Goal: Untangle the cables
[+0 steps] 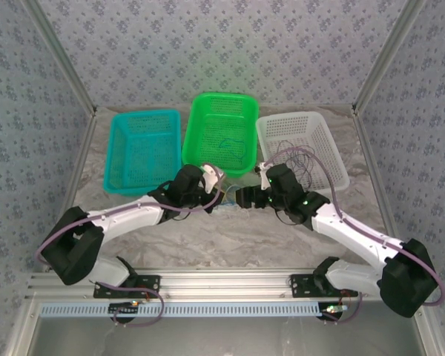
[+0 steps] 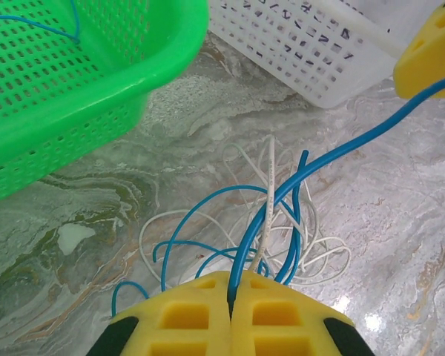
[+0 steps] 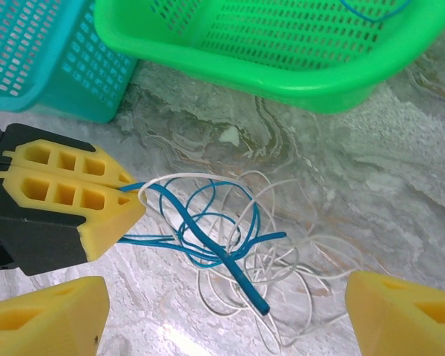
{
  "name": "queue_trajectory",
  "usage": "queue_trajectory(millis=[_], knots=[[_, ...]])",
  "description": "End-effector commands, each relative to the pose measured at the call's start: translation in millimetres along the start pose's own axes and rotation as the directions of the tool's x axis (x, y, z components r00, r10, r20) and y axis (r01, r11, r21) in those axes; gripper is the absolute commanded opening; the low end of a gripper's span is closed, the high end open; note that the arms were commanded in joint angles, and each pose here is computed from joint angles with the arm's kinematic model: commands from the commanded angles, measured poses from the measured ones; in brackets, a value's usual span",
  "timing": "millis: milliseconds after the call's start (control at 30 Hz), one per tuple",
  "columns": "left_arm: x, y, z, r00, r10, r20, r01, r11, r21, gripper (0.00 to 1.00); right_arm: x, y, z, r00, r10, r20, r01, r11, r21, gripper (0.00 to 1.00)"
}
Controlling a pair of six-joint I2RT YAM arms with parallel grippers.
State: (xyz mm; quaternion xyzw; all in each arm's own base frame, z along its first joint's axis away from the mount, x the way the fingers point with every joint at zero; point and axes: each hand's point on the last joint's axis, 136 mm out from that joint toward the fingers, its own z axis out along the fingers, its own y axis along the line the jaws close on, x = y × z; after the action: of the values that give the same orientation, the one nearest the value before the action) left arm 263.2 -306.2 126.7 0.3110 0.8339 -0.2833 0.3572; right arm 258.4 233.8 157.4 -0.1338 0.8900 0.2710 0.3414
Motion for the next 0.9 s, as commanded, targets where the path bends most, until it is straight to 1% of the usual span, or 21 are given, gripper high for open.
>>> queue_trajectory(millis=[0,67,133,233,333,400,433,500,533,567,600,633,667,733,800,867], knots=[[-19,5,-14,0.997,-0.059,0.055,0.062,0.997,-0.04,0.0,2,3,8,0.999,-0.025,0.024,0.026,1.0,-0.011,0.87],[-21,12,-21,0.993,-0.097,0.075,0.103,0.991,-0.084,0.0,5,4,15,0.999,-0.01,0.031,0.01,1.0,-0.023,0.88],[-23,13,-26,0.99,-0.11,0.091,0.119,0.989,-0.093,0.0,13,5,25,1.0,0.017,0.022,-0.017,0.999,-0.039,0.89],[-25,8,-33,0.989,-0.109,0.102,0.117,0.99,-0.073,0.0,24,10,41,1.0,0.028,-0.005,-0.029,0.999,-0.044,0.89],[-28,0,-39,0.987,-0.102,0.124,0.106,0.994,-0.03,0.0,30,10,57,1.0,0.013,-0.015,-0.013,1.0,-0.005,0.88],[-29,-3,-43,0.986,-0.097,0.135,0.1,0.995,-0.017,0.0,34,6,66,0.999,0.032,-0.024,-0.032,0.999,0.025,0.84],[-29,-4,-44,0.986,-0.095,0.138,0.098,0.995,-0.013,0.0,35,4,71,0.999,0.042,-0.031,-0.04,0.999,0.036,0.81],[-29,-5,-47,0.986,-0.089,0.141,0.091,0.996,-0.008,0.0,37,3,76,0.998,0.046,-0.039,-0.045,0.998,0.037,0.65],[-28,-4,-48,0.986,-0.087,0.139,0.09,0.996,-0.012,0.0,40,2,79,0.997,0.05,-0.05,-0.048,0.998,0.04,0.54],[-25,-2,-50,0.987,-0.083,0.134,0.087,0.996,-0.023,0.0,43,0,79,0.997,0.053,-0.064,-0.05,0.998,0.044,0.4],[-24,-1,-51,0.988,-0.079,0.13,0.084,0.996,-0.035,0.0,46,0,79,0.996,0.054,-0.072,-0.051,0.998,0.048,0.29],[-22,3,-53,0.989,-0.074,0.125,0.082,0.995,-0.059,0.0,50,-3,79,0.995,0.059,-0.085,-0.055,0.997,0.056,0.2],[-21,7,-56,0.99,-0.067,0.122,0.077,0.994,-0.08,0.0,55,-6,78,0.993,0.066,-0.098,-0.06,0.996,0.067,0.14],[-20,13,-59,0.991,-0.055,0.118,0.069,0.991,-0.112,0.0,65,-9,76,0.989,0.076,-0.124,-0.067,0.995,0.068,0.11],[-21,18,-63,0.991,-0.051,0.123,0.069,0.987,-0.145,0.0,74,-11,74,0.987,0.087,-0.138,-0.078,0.994,0.072,0.11],[-24,28,-69,0.99,-0.052,0.135,0.078,0.978,-0.194,0.0,82,-18,70,0.983,0.104,-0.152,-0.089,0.991,0.103,0.07]])
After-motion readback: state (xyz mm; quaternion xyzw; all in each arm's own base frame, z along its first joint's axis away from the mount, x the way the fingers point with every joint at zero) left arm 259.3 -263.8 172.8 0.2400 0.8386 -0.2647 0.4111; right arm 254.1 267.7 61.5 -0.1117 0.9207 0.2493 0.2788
